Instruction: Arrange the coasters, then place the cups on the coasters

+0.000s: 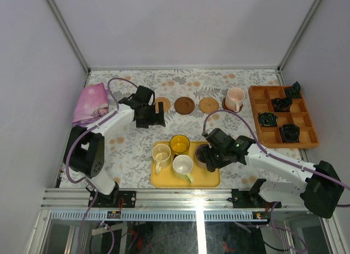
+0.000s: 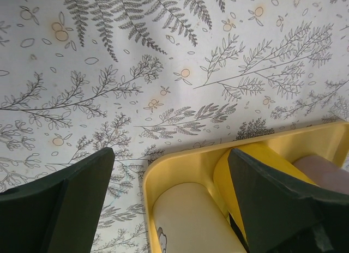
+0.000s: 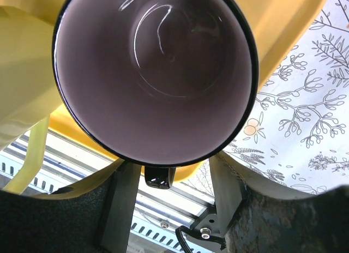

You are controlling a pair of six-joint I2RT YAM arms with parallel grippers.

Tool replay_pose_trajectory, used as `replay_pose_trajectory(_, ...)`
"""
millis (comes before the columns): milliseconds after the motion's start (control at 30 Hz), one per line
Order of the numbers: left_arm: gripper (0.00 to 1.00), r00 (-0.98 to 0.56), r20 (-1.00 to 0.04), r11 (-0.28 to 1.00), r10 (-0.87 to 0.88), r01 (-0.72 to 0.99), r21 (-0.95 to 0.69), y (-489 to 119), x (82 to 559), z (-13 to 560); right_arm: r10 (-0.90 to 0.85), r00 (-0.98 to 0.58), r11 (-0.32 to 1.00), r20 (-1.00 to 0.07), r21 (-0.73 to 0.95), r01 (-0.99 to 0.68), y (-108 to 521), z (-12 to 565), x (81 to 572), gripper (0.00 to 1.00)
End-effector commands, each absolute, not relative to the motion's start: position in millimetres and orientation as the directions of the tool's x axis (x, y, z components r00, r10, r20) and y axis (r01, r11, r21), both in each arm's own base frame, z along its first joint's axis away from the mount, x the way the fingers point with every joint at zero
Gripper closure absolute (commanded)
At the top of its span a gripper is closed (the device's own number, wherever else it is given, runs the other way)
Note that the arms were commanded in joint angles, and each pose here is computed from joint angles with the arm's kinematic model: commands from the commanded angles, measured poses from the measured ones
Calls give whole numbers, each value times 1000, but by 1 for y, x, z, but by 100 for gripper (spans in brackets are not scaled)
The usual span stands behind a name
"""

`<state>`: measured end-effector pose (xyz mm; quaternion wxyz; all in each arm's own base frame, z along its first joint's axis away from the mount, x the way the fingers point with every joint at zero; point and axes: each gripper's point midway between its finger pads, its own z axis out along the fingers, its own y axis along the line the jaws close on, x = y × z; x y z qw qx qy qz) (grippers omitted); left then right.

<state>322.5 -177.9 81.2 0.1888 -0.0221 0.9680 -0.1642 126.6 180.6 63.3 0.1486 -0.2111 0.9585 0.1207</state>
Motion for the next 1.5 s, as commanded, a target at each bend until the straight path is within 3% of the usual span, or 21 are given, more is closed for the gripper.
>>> replay_pose_trajectory(0,14,-885,-439,934,-153,15,-356,-174,342,106,-364,-851,870,-379,187,-456,189,65,132,41)
replay_pose_trajectory(167,14,-883,-438,932,-170,0,-361,-170,343,106,-376,-844,865,-383,181,-468,192,61,135,45)
replay_pose_trajectory(467,14,-884,-431,928,-183,-11,-372,-169,343,104,-387,-838,860,-386,176,-478,196,58,139,65)
replay_pose_trajectory(600,14,-884,-430,928,-184,-12,-373,-169,345,104,-394,-832,858,-391,169,-486,196,59,141,77)
replay_pose_trajectory(700,14,-885,-428,927,-184,-12,-374,-170,346,104,-397,-828,857,-397,164,-489,197,60,143,99)
replay_pose_trajectory(967,14,-880,-437,925,-187,-7,-380,-170,351,107,-395,-796,859,-458,125,-497,196,78,156,100)
replay_pose_trajectory(1200,14,-872,-448,919,-197,-5,-395,-173,359,112,-342,-728,899,-594,19,-438,189,125,192,100)
replay_pose_trajectory(1467,14,-859,-465,911,-214,-4,-413,-175,373,117,-330,-672,931,-663,-109,-349,185,165,238,100)
